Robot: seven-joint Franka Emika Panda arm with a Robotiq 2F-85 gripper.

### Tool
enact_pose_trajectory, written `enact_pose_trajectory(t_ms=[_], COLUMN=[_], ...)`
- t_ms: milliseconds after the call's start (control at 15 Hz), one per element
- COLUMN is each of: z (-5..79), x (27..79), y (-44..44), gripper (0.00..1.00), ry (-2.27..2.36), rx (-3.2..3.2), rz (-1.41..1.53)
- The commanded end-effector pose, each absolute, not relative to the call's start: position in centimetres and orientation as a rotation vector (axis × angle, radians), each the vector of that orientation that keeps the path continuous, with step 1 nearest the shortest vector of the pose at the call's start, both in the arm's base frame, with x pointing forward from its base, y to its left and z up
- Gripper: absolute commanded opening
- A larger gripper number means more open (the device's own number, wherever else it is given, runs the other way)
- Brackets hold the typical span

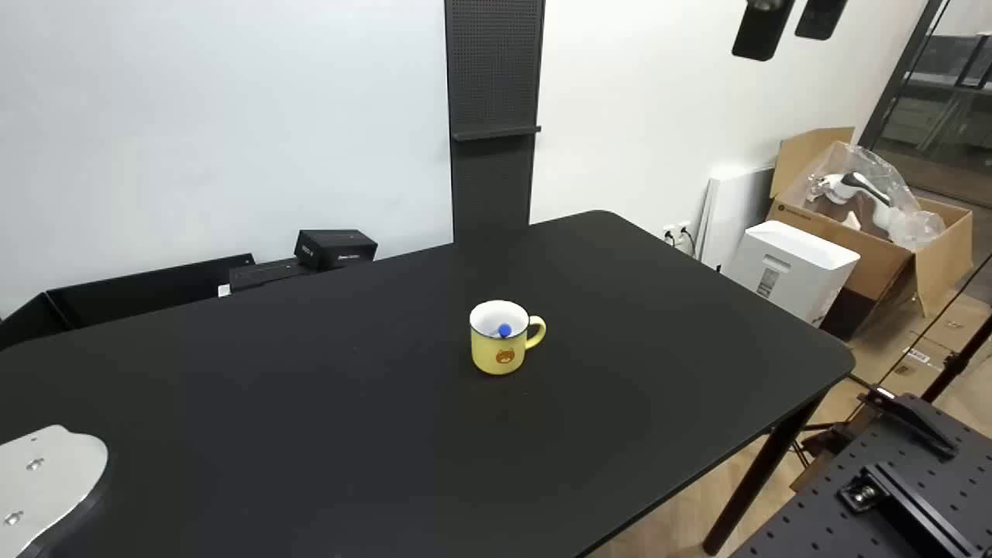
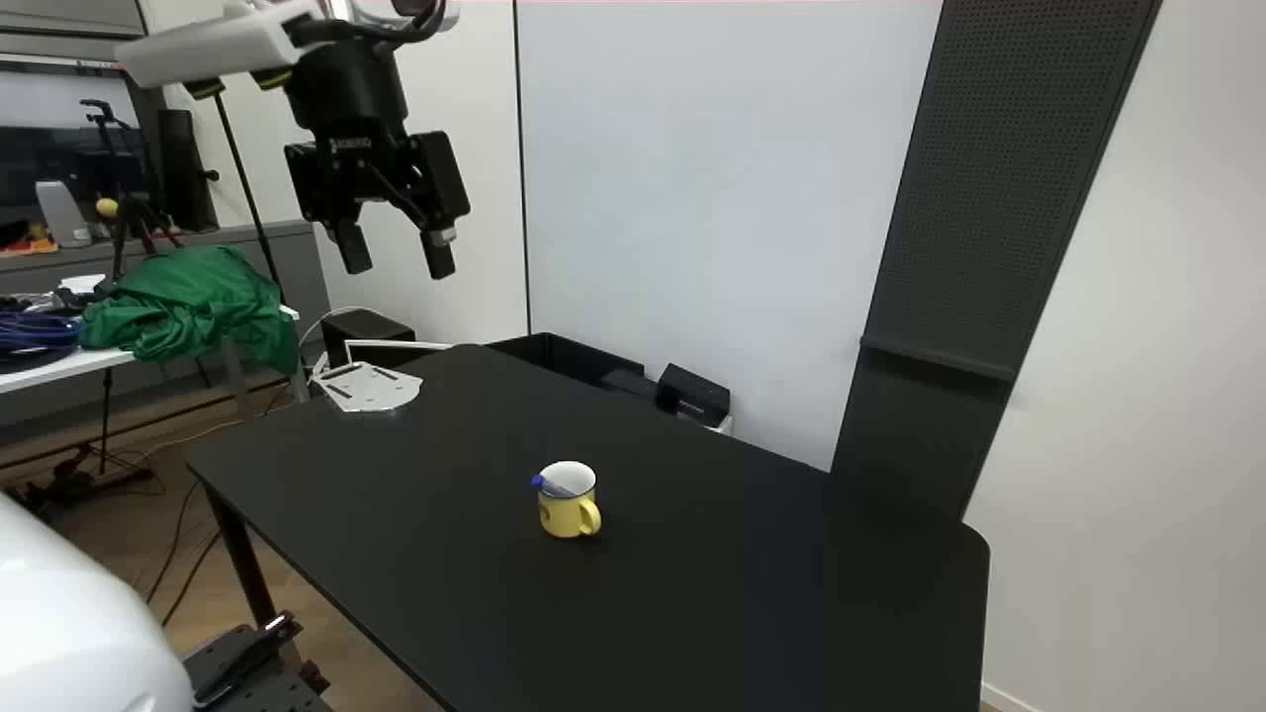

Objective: Remove the blue marker from the yellow mug

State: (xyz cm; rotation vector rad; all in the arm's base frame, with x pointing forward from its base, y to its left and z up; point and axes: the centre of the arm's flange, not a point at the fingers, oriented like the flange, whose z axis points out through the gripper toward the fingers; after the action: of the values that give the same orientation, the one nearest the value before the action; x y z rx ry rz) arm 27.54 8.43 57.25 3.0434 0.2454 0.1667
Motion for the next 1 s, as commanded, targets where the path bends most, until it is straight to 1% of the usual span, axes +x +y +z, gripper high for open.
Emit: enact_pose_trajectory(t_ms=[0,800,933], z=[57.26,57.26,56.94], x=[27.54,27.53,28.33], y=[8.43,8.43,7.92], gripper=[1.00,1.00,1.00], ry=[0.245,0.245,0.217], rx=[3.043,3.043,3.037], rz=[0.167,0.167,0.185])
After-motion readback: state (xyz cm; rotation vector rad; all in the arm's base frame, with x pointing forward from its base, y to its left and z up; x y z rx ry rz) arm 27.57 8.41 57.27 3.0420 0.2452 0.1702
